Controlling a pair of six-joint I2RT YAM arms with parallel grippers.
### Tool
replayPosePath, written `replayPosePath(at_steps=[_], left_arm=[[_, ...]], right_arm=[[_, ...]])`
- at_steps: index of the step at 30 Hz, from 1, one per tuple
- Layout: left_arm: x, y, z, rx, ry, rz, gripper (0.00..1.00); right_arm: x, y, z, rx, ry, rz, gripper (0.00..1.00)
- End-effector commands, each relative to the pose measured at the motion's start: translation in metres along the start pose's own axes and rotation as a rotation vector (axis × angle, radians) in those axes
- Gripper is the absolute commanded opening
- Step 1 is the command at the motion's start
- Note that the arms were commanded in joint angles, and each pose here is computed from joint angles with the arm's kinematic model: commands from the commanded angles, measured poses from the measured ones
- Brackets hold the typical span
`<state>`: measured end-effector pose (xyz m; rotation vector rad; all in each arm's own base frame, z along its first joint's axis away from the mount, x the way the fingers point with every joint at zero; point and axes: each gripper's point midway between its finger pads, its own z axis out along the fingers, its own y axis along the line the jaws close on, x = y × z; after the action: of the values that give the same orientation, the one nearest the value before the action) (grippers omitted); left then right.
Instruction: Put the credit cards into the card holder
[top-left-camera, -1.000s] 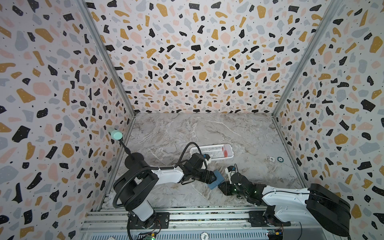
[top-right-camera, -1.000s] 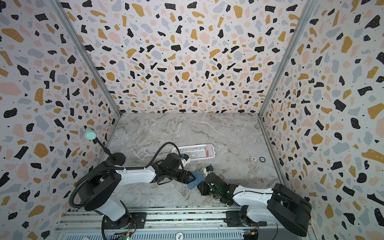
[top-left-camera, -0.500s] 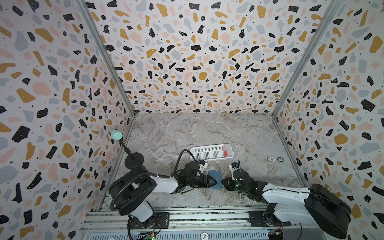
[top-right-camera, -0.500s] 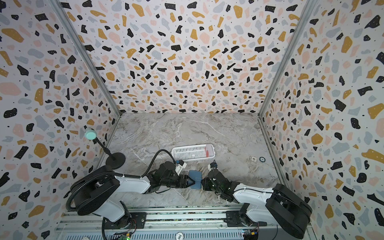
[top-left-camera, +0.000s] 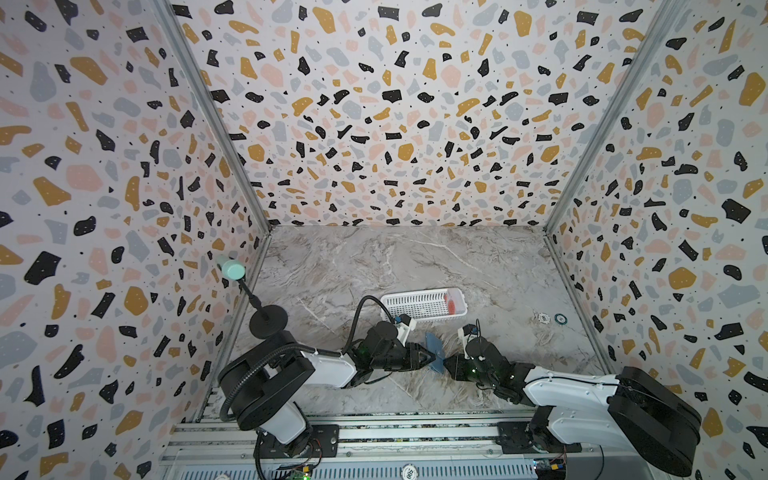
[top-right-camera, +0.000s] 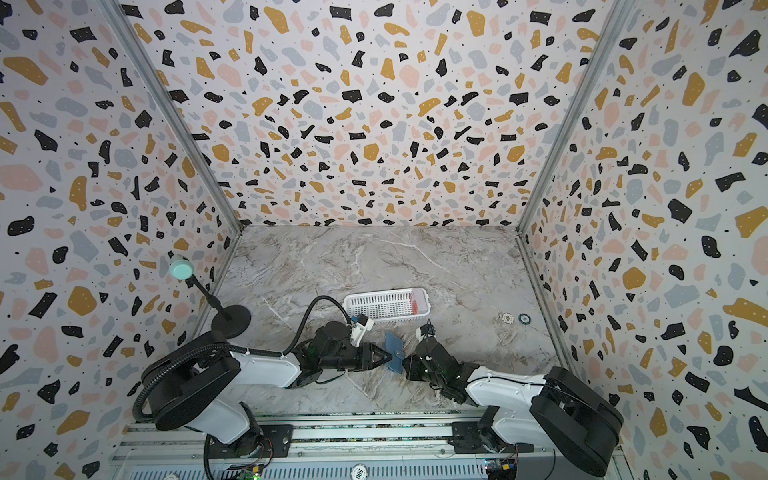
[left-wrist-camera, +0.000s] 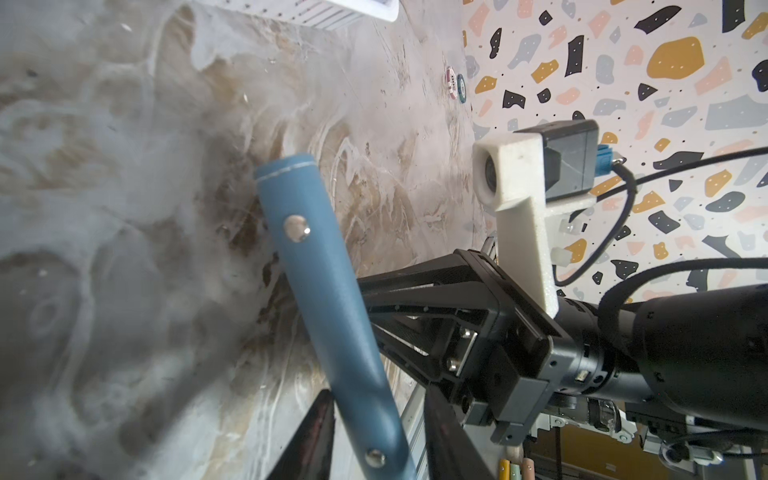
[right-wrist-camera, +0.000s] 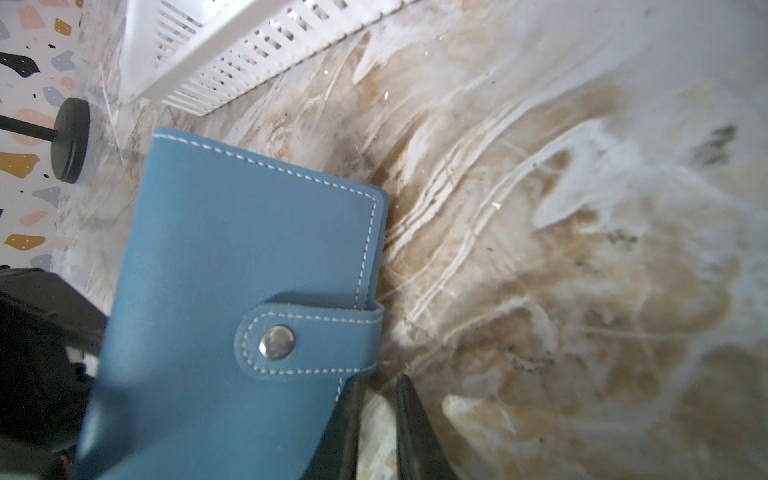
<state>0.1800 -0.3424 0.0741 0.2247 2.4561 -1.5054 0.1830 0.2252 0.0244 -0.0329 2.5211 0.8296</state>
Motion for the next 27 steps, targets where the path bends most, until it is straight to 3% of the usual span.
replayPosePath(at_steps=[1, 13, 19, 27], left_arm=[[-0.005, -0.008, 0.003, 0.019, -0.019, 0.021, 0.32], [-0.005, 0.008, 0.005, -0.055, -0.023, 0.007, 0.12], [-0.010, 0.015, -0.002, -0.167, -0.078, 0.043, 0.00], [-0.011, -0.008, -0.006, -0.171, -0.169, 0.048, 0.00]], right_arm=[[0.003, -0.008, -0.003, 0.036, 0.006, -0.011, 0.19], [-0.001, -0.006, -0.007, 0.036, -0.002, -0.023, 0.19], [-0.011, 0.008, -0.020, 0.018, -0.015, -0.026, 0.22], [-0.031, 0.031, -0.041, 0.019, -0.041, -0.042, 0.27]])
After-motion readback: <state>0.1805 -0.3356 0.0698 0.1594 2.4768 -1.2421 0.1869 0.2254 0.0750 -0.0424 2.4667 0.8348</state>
